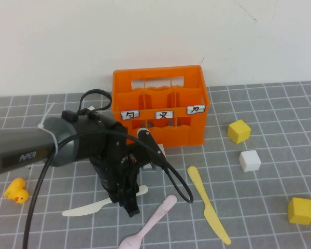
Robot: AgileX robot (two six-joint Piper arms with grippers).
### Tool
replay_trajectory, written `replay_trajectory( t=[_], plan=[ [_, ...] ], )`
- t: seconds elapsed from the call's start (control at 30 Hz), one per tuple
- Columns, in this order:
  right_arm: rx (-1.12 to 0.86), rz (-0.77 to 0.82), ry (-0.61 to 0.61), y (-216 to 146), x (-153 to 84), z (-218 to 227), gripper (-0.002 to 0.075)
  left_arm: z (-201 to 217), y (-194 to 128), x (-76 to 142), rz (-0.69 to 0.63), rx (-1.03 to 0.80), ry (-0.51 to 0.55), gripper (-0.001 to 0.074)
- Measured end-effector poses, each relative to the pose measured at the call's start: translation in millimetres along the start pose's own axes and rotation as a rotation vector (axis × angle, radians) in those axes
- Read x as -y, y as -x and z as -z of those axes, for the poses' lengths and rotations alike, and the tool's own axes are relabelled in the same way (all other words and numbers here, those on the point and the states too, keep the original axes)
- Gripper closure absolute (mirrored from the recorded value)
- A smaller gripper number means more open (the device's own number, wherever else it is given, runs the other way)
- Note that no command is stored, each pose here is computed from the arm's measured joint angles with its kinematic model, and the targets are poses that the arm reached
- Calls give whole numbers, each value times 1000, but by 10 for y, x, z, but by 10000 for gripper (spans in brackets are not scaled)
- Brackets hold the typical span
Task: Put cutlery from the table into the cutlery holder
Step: Pick up the knife
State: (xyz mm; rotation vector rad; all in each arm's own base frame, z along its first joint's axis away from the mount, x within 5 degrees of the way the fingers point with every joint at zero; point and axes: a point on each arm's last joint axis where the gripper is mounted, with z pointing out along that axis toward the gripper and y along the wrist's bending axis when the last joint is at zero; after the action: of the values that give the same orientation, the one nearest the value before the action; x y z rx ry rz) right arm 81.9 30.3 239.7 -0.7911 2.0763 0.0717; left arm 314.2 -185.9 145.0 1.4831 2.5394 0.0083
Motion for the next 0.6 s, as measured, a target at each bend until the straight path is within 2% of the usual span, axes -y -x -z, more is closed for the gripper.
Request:
replay_trajectory(
  t=[0.6],
  plan=[
    [4,-4,0,3,0,0,729,0,1,4,9,1,-5,583]
  ],
)
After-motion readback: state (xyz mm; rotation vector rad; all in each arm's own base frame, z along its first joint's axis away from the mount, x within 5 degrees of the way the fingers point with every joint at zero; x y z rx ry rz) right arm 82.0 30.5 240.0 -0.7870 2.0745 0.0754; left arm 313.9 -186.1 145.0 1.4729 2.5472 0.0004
